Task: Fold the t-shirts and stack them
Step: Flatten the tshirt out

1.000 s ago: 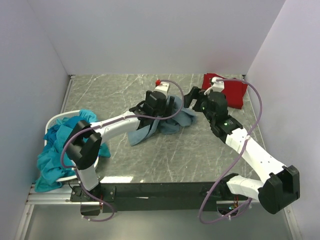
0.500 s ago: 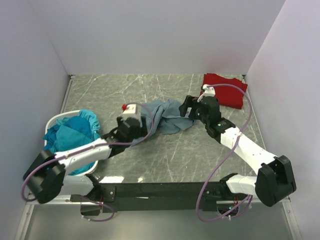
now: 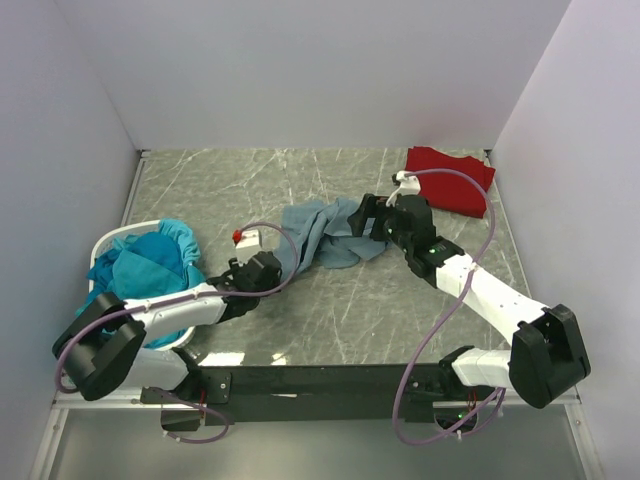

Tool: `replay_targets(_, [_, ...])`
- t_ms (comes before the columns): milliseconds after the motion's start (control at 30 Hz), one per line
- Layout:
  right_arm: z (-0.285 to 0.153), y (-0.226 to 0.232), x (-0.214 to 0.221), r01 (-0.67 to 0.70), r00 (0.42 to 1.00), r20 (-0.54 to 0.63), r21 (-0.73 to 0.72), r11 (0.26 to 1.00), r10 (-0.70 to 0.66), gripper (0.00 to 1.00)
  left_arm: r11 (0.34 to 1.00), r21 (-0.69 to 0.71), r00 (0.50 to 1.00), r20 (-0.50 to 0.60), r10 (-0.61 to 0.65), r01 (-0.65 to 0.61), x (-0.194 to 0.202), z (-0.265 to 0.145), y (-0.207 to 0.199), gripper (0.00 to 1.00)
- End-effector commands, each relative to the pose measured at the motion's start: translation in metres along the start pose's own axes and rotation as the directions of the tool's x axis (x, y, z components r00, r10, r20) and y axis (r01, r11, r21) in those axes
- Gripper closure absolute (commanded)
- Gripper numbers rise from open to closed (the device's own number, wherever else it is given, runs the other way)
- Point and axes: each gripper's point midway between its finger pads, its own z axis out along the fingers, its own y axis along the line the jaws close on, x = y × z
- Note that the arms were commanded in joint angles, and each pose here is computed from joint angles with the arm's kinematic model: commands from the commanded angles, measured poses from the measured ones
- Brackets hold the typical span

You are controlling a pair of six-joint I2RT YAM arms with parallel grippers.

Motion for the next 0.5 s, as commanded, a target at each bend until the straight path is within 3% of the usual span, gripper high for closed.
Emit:
replay_targets(0, [0.004, 0.009, -0.002, 0.002, 1.0, 0.021, -0.032, 0.999, -0.001, 0.09, 0.998, -0.055, 1.0, 0.007, -0.012, 0.013, 0.001, 0.005, 0.006, 0.4])
replay_targets(100, [0.004, 0.011, 0.0, 0.006, 1.0, 0.016, -0.035, 0.999, -0.005, 0.09, 0.997, -0.079, 1.0, -0.009, -0.005, 0.005, 0.006, 0.009, 0.009, 0.46])
replay_targets(467, [0.01, 0.015, 0.004, 0.017, 1.0, -0.004, -0.035, 0.999, -0.017, 0.1, 0.994, -0.106, 1.0, -0.021, -0.019, 0.017, 0.018, 0.022, 0.011, 0.52])
